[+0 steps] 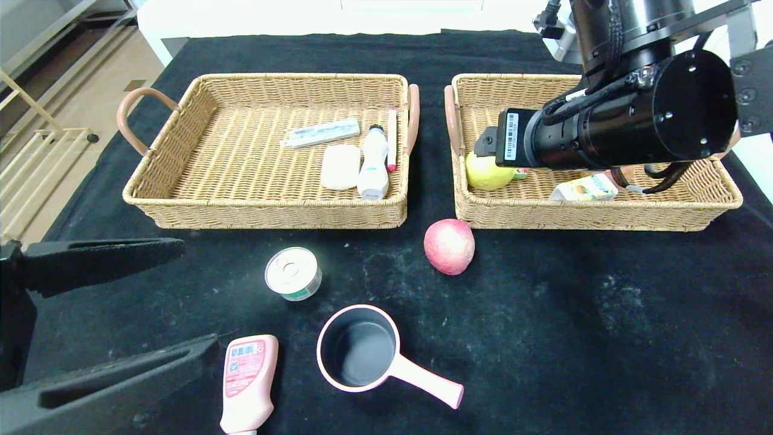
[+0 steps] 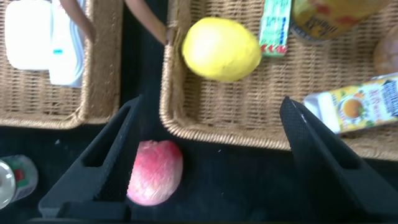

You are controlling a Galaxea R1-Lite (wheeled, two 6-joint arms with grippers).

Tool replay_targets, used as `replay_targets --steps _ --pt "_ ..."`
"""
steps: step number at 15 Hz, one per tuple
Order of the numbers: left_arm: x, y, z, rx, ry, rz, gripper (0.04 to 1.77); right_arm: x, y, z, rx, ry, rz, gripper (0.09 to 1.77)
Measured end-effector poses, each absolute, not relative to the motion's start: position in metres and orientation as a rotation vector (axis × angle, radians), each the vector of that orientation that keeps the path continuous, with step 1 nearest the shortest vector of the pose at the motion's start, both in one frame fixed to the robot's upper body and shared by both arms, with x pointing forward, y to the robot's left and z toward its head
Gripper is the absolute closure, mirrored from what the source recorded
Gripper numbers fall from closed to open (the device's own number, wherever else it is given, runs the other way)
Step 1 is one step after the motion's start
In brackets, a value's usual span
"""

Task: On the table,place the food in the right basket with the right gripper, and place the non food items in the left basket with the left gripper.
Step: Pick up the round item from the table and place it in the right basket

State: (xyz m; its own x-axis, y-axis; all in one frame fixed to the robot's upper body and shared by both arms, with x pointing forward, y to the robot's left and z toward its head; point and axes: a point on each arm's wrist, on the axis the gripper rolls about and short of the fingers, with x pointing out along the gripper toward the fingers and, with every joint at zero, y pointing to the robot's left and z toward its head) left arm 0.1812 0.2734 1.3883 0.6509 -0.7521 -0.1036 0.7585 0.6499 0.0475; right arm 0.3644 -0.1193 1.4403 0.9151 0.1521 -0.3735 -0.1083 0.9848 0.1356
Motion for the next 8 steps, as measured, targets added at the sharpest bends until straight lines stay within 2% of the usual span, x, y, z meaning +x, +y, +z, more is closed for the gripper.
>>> replay_targets --steps 5,8 --pt "0.18 0.274 1.389 0.095 0.071 -0.86 0.09 0.353 -0.102 1.435 0.151 0.43 0.175 0.22" --pt "0.18 0.274 1.389 0.096 0.069 -0.86 0.09 0.345 -0.083 1.422 0.138 0.485 0.202 0.19"
